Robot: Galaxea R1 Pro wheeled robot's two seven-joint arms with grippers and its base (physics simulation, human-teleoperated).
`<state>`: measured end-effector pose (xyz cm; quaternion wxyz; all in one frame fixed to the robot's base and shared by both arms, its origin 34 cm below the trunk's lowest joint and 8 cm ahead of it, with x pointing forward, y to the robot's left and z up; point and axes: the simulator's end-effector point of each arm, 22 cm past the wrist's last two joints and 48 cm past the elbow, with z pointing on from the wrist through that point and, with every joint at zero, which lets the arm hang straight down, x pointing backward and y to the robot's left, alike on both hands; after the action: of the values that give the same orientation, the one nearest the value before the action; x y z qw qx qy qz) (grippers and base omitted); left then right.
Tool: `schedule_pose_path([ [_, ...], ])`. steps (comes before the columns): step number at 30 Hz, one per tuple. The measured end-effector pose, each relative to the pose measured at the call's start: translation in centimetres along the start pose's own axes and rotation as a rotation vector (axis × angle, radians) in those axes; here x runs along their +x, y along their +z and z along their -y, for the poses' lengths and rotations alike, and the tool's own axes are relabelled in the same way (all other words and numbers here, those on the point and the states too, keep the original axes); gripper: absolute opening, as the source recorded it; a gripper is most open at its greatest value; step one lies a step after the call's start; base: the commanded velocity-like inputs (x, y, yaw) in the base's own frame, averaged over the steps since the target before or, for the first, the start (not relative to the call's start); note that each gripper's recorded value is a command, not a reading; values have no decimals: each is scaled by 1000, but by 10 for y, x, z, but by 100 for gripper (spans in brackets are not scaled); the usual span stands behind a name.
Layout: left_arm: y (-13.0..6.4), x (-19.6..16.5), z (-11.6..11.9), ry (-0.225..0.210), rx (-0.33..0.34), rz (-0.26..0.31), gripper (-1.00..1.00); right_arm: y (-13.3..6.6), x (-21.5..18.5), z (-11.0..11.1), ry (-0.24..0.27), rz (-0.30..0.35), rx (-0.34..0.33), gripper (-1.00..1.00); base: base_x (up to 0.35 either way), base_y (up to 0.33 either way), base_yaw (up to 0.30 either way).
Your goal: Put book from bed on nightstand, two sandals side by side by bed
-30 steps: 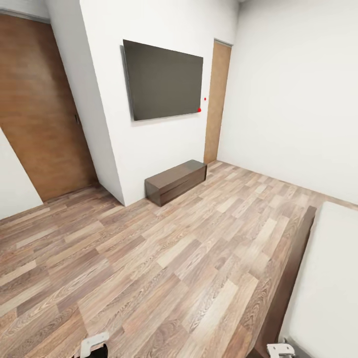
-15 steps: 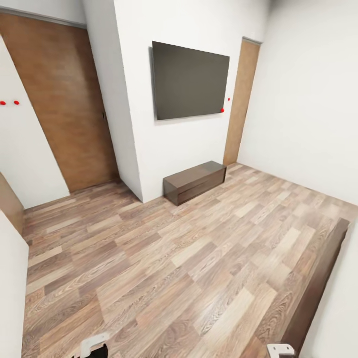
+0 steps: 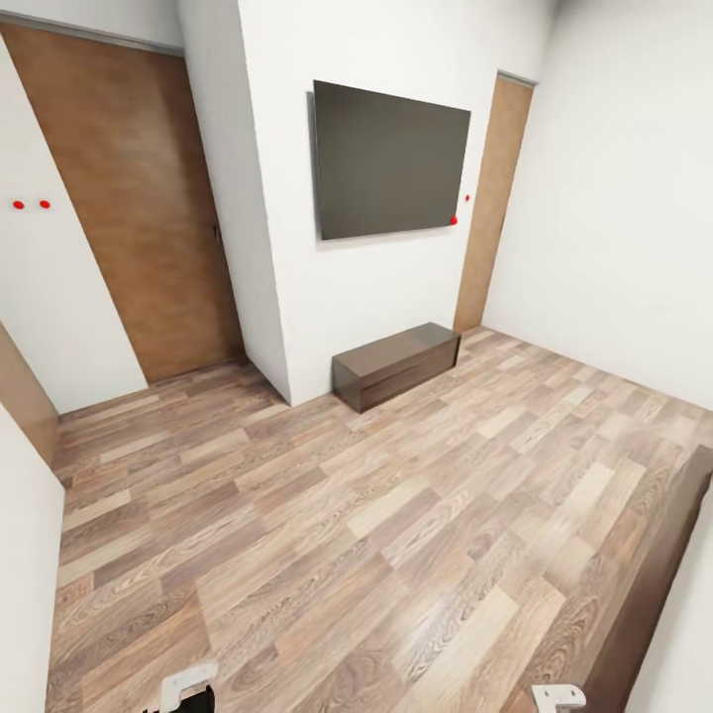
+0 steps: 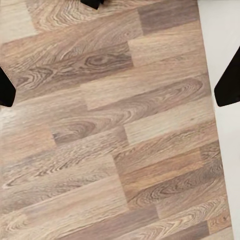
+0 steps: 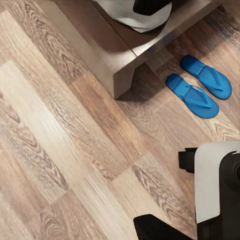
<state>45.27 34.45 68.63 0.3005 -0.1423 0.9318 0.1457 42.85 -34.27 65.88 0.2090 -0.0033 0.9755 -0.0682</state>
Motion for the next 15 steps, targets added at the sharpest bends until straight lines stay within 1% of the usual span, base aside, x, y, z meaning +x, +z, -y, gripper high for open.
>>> schedule_pose_path([
  [10,0,0,0,0,0,0,100,0,0,0,-1,0,0,100,319,2,0],
  [12,0,0,0,0,0,0,100,0,0,0,-1,0,0,100,334,35,-71],
  [15,0,0,0,0,0,0,100,0,0,0,0,0,0,100,335,62,-155],
])
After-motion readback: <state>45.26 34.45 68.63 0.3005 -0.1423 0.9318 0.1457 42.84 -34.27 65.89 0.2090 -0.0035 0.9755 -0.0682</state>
